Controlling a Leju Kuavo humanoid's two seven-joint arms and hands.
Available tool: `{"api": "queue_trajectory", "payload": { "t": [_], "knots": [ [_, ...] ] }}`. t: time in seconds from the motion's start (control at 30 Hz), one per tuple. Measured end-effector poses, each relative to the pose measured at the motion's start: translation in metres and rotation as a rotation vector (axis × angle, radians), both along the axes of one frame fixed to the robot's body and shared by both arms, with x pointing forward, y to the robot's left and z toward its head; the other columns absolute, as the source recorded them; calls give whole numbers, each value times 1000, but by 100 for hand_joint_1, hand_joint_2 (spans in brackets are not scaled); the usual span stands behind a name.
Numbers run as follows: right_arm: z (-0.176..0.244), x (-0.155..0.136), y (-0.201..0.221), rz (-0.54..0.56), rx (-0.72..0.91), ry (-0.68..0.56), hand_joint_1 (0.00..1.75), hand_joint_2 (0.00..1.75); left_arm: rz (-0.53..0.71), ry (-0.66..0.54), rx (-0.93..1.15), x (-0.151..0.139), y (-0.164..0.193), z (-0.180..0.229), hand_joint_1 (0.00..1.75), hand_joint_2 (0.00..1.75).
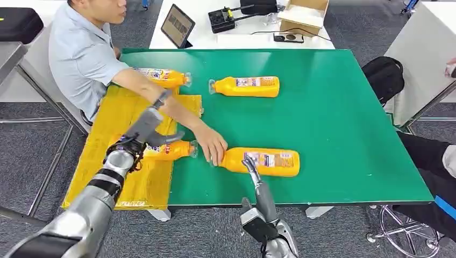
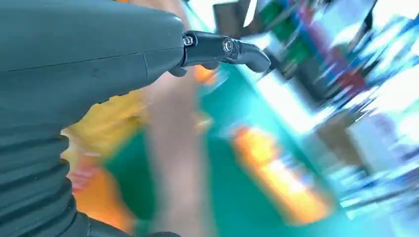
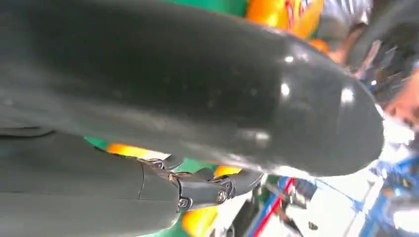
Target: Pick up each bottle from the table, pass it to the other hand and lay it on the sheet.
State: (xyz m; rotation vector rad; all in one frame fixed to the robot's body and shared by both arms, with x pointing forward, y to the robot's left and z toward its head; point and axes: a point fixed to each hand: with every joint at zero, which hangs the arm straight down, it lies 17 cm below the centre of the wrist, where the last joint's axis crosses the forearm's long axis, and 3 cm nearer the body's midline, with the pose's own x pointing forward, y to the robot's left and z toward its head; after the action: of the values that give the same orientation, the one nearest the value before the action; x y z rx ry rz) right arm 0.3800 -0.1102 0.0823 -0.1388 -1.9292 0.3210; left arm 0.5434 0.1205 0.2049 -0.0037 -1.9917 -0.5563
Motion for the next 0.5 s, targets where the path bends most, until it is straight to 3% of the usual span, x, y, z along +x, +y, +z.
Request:
{"api": "queue_trajectory", "payload": {
  "t": [0.07,0.1,0.2,0.3,0.43,0.5],
  "knots": [
    [8,-2,-7,-61,-35,-45,0,0,88,-55,-166,-7,17,31,0,175],
    [14,-3,-12,-99,-58,-75,0,175,129,-82,-208,-13,25,39,0,175],
    [30,-8,-20,-163,-192,-181,0,175,268,-174,-327,-36,59,66,0,175],
    [42,-14,-27,-200,-407,-265,0,175,389,-196,-407,-69,90,66,0,175],
    [25,1,-82,-353,-536,-116,0,175,533,-277,-372,-129,112,58,0,175],
    [13,8,-104,-379,-580,-48,0,175,545,-290,-340,-151,112,55,0,175]
  ]
}}
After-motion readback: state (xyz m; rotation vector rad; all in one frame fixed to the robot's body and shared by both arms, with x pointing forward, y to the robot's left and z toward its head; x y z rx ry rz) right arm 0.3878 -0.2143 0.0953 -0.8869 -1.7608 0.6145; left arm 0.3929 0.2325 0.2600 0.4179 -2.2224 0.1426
